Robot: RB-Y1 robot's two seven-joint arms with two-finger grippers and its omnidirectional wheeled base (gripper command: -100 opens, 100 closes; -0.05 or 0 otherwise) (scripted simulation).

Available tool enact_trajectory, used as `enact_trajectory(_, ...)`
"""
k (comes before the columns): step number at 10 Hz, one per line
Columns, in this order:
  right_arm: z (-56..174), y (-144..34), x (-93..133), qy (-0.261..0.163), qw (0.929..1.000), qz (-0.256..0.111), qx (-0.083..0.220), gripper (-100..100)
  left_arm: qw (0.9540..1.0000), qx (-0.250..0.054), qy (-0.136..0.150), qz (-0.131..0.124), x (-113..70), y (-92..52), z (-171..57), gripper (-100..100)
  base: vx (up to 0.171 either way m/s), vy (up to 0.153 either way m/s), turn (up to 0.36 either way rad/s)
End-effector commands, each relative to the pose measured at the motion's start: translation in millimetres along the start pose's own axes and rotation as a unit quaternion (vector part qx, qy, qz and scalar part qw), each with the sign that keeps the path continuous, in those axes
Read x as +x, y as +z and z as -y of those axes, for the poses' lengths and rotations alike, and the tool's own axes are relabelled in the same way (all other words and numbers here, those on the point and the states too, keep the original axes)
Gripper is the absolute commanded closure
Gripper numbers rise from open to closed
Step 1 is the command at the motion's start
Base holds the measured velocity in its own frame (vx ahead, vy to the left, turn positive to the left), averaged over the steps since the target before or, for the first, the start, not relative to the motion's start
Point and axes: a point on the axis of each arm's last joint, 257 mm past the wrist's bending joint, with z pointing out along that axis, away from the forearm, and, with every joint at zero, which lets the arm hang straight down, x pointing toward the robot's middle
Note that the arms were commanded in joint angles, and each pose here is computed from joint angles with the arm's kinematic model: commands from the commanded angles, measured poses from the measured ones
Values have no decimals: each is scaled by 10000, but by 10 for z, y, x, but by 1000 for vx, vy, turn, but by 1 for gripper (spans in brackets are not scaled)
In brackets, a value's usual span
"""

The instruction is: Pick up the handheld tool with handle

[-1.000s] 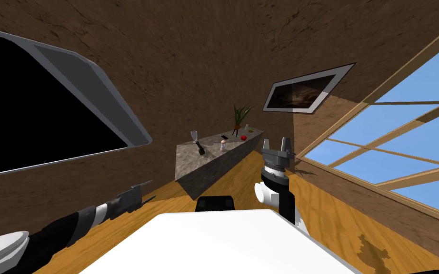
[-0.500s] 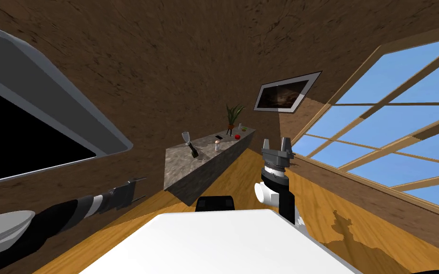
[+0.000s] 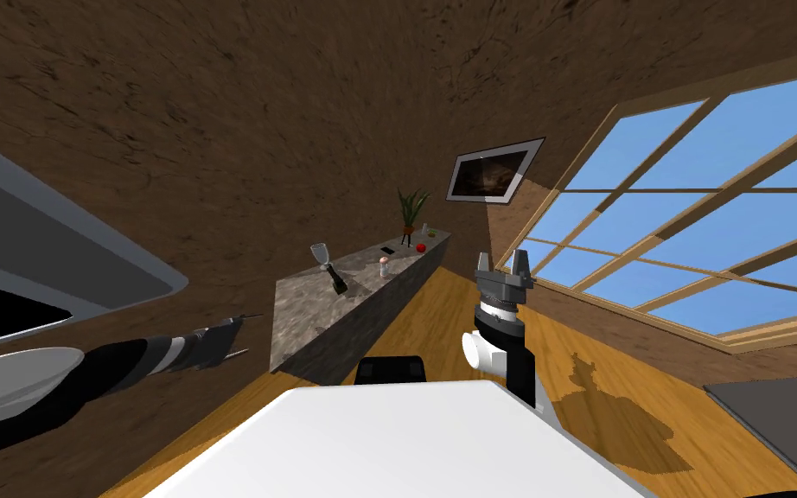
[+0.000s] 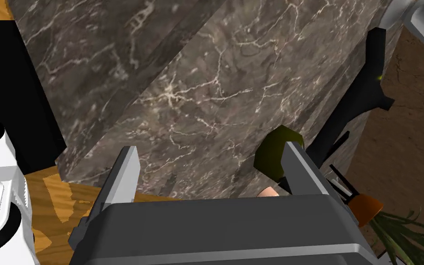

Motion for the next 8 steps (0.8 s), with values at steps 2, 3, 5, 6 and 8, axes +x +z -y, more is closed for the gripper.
enact_trajectory(2, 0, 0, 0, 1, 10000, 0, 0, 0, 9978, 163, 562, -306, 168, -46, -138, -100, 45, -25, -215)
enact_trajectory(3, 0, 0, 0, 0, 10000, 0, 0, 0, 9950, 248, 833, -495, 291, -91, -255, -100, 64, -35, -295)
enact_trajectory(5, 0, 0, 0, 0, 10000, 0, 0, 0, 9890, 391, 1221, -732, 424, -141, -381, -100, 56, -25, -214)
enact_trajectory(6, 0, 0, 0, 1, 10000, 0, 0, 0, 9877, 417, 1297, -773, 446, -145, -378, -100, 50, -10, -154)
enact_trajectory(8, 0, 0, 0, 0, 10000, 0, 0, 0, 9805, 557, 1607, -989, 571, -197, -477, -100, 73, -10, -188)
